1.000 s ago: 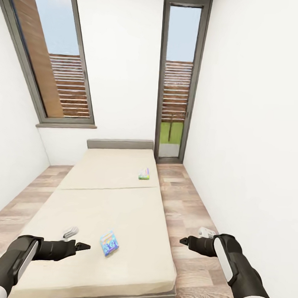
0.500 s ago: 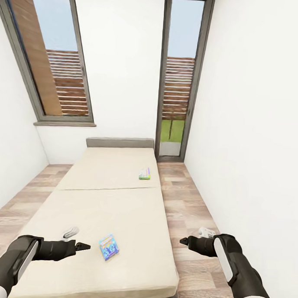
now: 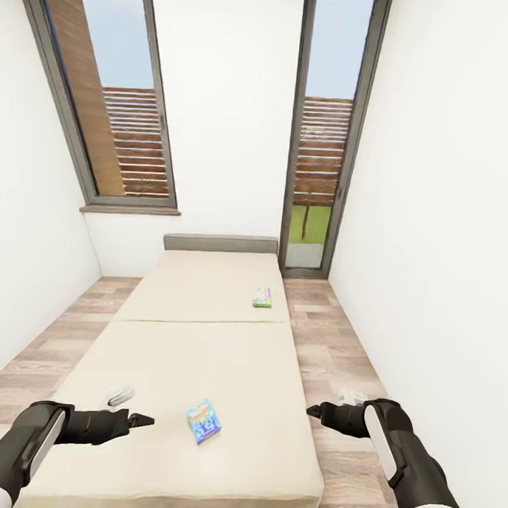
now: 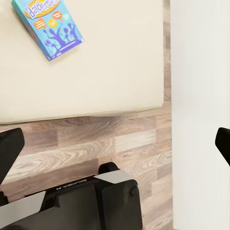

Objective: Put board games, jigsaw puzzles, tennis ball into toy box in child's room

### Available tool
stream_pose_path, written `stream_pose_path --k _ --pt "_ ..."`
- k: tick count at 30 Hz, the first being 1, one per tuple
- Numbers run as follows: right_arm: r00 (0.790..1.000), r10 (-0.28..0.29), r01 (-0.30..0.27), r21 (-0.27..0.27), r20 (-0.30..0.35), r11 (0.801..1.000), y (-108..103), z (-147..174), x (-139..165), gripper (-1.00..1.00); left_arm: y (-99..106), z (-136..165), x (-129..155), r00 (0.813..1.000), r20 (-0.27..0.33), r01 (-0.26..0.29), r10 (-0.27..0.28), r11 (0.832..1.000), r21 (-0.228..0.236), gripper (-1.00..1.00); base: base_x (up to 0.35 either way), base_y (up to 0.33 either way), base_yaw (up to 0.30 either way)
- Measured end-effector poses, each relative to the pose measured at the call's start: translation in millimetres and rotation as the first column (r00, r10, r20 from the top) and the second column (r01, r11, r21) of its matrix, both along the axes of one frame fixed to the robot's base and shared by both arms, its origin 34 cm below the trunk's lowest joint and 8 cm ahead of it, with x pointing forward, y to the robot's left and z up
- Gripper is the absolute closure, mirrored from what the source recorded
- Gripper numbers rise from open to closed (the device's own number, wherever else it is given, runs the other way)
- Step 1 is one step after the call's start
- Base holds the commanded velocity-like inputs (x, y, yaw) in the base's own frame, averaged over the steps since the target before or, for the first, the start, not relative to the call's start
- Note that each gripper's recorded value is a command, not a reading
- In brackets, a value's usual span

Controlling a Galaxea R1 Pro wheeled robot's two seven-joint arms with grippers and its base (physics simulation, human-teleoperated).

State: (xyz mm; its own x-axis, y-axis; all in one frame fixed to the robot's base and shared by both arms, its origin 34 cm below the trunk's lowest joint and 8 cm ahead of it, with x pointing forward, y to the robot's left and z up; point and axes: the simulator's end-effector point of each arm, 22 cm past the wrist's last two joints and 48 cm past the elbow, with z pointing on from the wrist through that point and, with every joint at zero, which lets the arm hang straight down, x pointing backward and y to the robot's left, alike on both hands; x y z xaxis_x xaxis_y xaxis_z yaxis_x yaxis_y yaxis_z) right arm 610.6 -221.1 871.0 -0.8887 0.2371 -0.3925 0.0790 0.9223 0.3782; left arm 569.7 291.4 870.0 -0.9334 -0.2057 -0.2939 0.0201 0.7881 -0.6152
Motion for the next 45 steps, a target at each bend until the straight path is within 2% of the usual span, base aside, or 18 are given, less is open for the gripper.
stream_pose_path --k 7,14,18,45 --pt "1.000 -0.005 0.005 0.002 0.003 1.000 -1.4 0.5 0.8 -1.00 -0.6 -0.2 0.0 1.000 0.000 0.001 -0.001 1.000 0.001 -1.00 0.194 0.063 0.106" --pt "0.998 -0.023 0.023 0.000 0.063 1.000 -4.8 6.7 12.5 -1.00 -0.1 -0.1 0.0 1.000 0.000 0.000 0.000 1.000 0.002 -1.00 0.176 0.009 0.014" --pt "0.997 -0.027 0.026 0.003 0.072 1.000 -5.4 7.8 14.4 -1.00 -0.7 -0.3 -0.1 1.000 0.000 0.001 -0.001 1.000 0.001 -1.00 0.257 0.002 0.003" --pt "0.997 -0.027 0.026 0.015 0.079 1.000 -4.0 9.4 15.6 -1.00 -1.1 -0.6 -0.4 1.000 -0.001 0.002 -0.002 1.000 0.001 -1.00 0.147 0.000 0.000"
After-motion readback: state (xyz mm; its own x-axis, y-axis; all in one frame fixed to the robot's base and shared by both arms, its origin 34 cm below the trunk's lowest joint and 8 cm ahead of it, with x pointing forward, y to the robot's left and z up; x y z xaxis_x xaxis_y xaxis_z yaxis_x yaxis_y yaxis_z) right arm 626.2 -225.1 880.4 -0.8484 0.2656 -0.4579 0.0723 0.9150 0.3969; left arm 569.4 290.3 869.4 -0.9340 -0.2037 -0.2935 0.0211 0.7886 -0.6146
